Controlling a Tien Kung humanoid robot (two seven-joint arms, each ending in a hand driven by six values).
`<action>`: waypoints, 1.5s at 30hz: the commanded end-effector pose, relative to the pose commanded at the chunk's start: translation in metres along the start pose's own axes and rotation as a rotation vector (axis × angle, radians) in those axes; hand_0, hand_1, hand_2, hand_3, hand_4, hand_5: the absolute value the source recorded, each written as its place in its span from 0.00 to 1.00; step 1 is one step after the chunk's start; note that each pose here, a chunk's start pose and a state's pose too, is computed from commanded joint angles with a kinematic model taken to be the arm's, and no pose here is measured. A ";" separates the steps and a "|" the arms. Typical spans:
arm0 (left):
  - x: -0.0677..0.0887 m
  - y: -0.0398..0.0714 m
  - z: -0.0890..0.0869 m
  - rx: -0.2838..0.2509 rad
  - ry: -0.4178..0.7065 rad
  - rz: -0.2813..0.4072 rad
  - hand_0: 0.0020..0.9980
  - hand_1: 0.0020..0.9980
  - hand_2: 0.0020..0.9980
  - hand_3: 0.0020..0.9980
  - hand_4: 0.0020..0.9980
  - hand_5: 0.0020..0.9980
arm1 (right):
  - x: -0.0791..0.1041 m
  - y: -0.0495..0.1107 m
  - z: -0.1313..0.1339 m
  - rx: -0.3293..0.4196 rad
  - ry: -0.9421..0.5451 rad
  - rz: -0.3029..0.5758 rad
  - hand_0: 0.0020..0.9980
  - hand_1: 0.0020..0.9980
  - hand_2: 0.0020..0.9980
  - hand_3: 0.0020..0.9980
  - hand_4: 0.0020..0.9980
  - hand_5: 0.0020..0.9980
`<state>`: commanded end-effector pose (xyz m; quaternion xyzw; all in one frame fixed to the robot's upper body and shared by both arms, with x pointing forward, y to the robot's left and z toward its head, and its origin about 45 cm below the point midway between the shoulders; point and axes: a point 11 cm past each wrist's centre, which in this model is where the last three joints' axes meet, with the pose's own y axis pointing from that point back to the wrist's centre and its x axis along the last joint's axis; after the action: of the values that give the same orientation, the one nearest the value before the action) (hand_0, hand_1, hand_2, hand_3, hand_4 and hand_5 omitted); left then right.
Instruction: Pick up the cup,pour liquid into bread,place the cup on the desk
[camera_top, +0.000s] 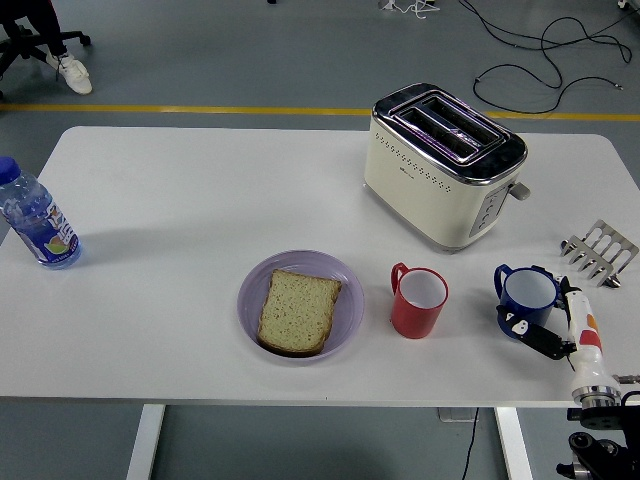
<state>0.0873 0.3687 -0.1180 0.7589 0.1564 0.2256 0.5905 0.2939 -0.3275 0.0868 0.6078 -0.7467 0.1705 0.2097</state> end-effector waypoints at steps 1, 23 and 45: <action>0.000 0.000 0.000 0.000 -0.001 0.000 0.65 0.69 0.71 0.59 0.30 0.88 | 0.000 0.000 0.000 0.000 0.001 0.000 0.61 0.53 0.66 0.80 0.84 0.08; -0.008 -0.001 -0.003 0.006 -0.019 -0.018 0.65 0.69 0.71 0.59 0.31 0.88 | 0.002 0.008 0.001 -0.008 0.028 0.001 0.68 0.58 0.80 0.99 0.91 0.00; -0.005 -0.001 -0.002 0.005 -0.014 -0.013 0.65 0.69 0.70 0.59 0.31 0.88 | 0.004 0.004 -0.004 0.001 0.001 0.000 0.88 0.77 0.92 1.00 0.95 0.00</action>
<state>0.0819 0.3685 -0.1189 0.7610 0.1578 0.2162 0.5910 0.2901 -0.3277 0.0920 0.6077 -0.7465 0.1713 0.2099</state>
